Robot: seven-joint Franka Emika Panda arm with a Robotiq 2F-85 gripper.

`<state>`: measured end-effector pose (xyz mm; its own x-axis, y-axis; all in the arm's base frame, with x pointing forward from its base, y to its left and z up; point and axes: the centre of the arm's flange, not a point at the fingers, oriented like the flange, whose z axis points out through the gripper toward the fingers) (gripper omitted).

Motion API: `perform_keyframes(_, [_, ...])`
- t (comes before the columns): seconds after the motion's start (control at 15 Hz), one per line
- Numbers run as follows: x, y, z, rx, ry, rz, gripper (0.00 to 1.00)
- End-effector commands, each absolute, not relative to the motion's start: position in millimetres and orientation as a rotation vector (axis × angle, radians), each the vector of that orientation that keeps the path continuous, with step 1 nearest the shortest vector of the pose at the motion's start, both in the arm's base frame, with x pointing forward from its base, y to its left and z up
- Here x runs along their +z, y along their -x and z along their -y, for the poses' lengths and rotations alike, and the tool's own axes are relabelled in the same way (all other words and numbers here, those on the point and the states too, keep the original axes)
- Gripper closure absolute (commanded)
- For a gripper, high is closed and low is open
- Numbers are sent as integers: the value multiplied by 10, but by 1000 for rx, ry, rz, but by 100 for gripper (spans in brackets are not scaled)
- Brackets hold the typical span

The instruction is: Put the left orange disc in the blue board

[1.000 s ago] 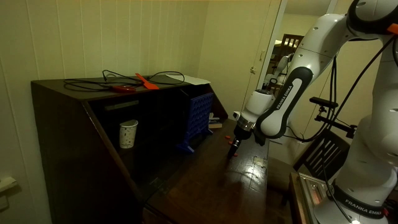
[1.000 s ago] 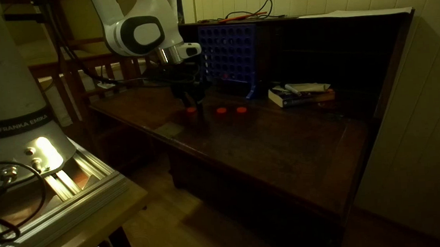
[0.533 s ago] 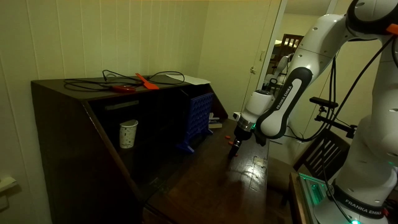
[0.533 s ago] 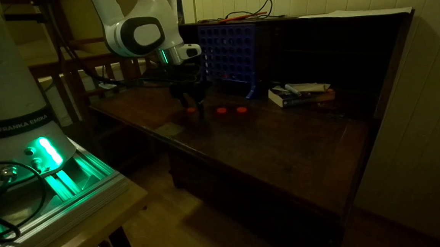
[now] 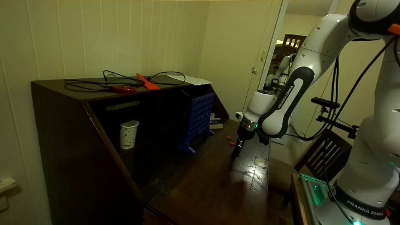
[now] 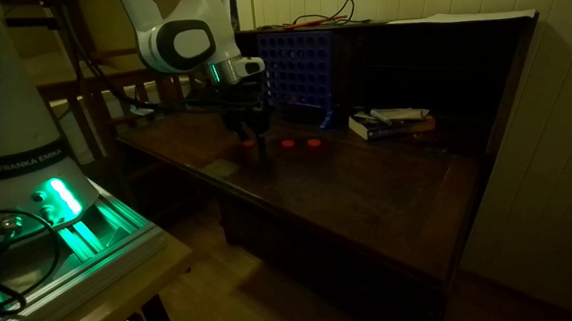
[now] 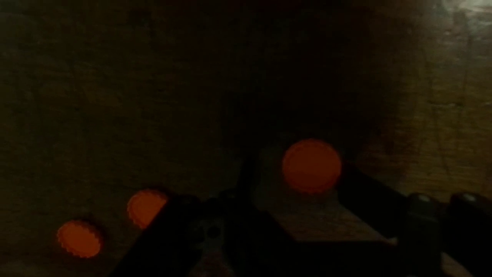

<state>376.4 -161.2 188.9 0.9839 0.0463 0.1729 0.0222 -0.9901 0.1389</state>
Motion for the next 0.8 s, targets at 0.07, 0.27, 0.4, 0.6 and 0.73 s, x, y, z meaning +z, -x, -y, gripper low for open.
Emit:
perform_keyframes(0.07, [1885,-3626,1643,166,-3005,-91,32])
perform_keyframes(0.27, [1897,-3607,1656,143,-3007,-96,57])
perform_keyframes(0.4, [1916,-3606,1685,150,-3001,-83,70])
perform_keyframes(0.6, [1940,-3607,1706,162,-2994,-76,40])
perform_keyframes(0.73, [1933,-3611,1708,164,-2992,-76,31])
